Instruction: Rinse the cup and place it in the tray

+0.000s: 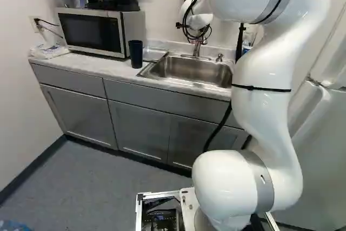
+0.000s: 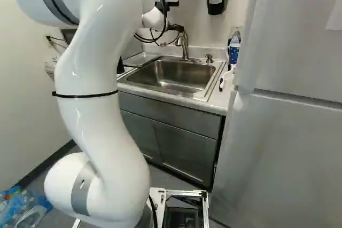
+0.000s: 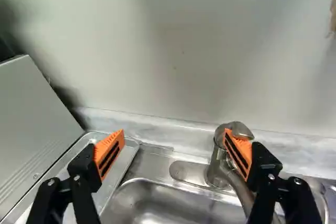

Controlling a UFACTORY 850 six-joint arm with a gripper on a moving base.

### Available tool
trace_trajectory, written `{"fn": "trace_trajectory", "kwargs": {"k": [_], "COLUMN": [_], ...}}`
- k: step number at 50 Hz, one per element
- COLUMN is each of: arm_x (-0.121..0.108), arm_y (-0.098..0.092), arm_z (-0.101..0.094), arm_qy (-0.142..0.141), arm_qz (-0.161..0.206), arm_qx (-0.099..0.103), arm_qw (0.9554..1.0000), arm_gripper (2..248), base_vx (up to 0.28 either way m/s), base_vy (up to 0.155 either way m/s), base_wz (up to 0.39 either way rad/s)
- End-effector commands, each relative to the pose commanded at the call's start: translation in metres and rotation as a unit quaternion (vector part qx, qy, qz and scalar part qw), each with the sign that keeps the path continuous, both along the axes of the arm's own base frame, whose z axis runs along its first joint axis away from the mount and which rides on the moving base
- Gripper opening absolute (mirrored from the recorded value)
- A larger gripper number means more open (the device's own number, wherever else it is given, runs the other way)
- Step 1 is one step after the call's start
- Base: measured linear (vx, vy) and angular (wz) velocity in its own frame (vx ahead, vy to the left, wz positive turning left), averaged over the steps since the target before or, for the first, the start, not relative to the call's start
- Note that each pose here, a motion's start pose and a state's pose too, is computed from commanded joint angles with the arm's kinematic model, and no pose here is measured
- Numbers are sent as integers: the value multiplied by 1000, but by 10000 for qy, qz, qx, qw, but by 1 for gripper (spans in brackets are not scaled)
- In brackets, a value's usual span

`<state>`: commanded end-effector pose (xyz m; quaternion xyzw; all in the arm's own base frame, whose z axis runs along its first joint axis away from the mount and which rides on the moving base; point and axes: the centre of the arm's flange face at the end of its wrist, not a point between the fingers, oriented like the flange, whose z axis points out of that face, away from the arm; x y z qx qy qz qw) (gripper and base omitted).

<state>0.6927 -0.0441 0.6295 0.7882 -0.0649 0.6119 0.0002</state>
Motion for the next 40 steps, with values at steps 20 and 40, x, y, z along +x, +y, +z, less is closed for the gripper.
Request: {"fn": "trace_trajectory", "kwargs": {"k": [20,40], "arm_x": [37,38], "arm_y": [-6,-7], "arm_z": [0,-1], "arm_qy": [-400,-404], "arm_qz": [-49,-52], "arm_qx": [-37,-38], "arm_qw": [9992,9992], "arm_gripper": [247,247], "base_vx": [0,0], "base_vy": [0,0], "base_wz": [0,0]}}
